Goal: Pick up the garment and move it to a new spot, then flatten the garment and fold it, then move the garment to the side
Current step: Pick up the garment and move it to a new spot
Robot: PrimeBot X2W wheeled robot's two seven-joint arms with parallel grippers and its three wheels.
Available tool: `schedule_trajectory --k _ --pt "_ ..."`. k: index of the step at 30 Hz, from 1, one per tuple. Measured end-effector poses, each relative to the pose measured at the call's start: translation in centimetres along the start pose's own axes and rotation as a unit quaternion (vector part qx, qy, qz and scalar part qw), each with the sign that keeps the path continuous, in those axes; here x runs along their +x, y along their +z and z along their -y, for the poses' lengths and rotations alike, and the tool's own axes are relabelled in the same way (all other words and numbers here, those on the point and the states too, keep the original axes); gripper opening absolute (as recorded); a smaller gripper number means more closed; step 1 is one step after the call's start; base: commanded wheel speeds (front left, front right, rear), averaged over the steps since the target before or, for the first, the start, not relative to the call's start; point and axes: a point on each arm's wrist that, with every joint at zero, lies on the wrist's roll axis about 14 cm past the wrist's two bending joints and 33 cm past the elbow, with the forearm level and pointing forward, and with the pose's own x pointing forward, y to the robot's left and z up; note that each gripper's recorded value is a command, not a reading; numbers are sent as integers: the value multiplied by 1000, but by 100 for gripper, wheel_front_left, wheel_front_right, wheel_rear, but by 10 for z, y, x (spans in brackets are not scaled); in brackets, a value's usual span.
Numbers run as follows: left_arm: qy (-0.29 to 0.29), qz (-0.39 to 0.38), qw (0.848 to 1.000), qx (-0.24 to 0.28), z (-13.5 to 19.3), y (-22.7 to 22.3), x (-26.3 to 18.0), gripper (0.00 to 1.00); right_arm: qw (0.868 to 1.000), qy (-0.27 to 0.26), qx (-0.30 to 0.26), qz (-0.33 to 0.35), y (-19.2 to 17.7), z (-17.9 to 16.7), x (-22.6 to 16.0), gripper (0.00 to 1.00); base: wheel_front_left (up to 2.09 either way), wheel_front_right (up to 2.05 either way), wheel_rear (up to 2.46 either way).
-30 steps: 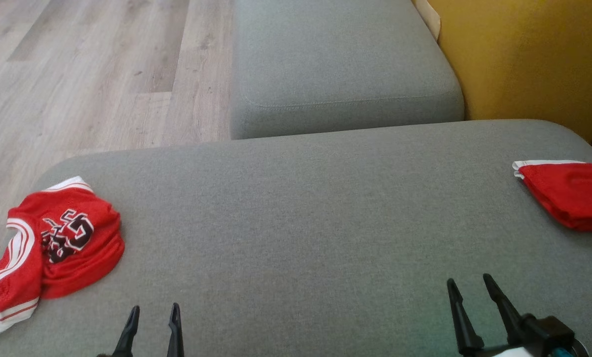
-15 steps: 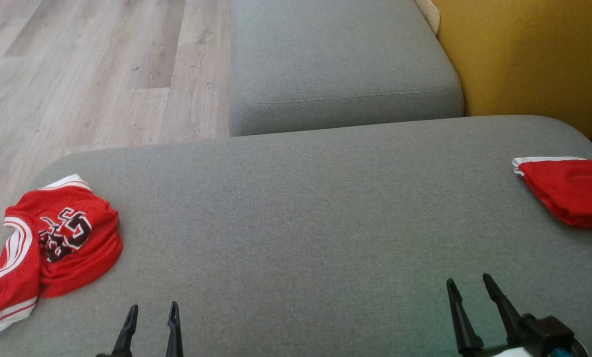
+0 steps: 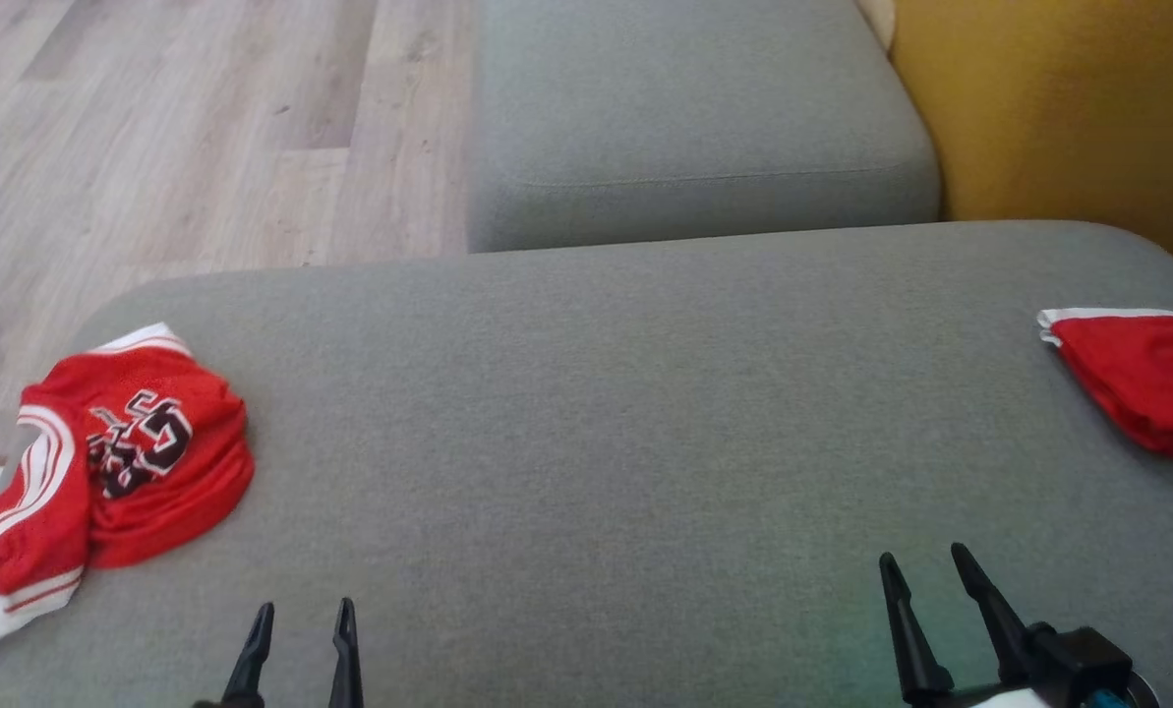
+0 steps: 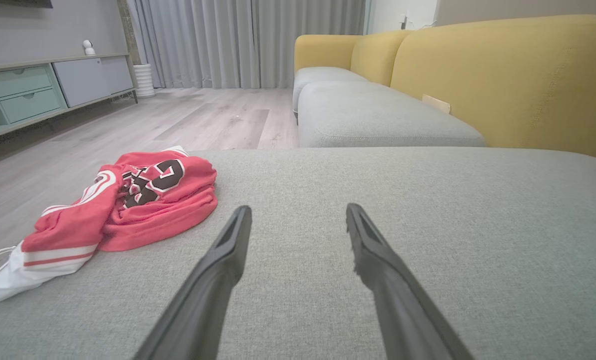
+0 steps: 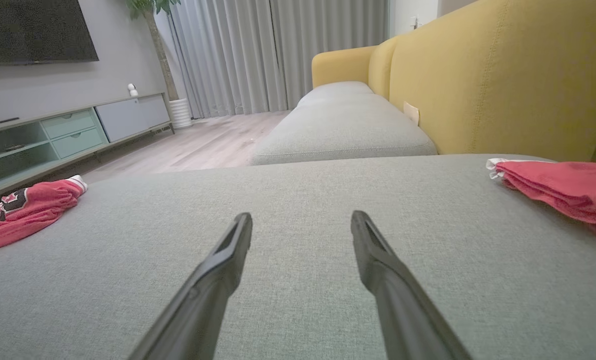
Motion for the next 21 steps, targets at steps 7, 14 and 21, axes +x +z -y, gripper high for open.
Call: schedule_trajectory --k 7,14,21 --pt "25 0 1000 1 -14 0 -6 100 1000 26 -1 -10 -3 -14 11 100 0 0 0" --pt "85 9 996 -1 -44 5 -22 100 996 82 -3 -27 -10 -45 31 100 0 0 0" --pt "163 15 987 3 -81 10 -46 100 988 145 -8 -49 -20 -80 51 100 0 0 0"
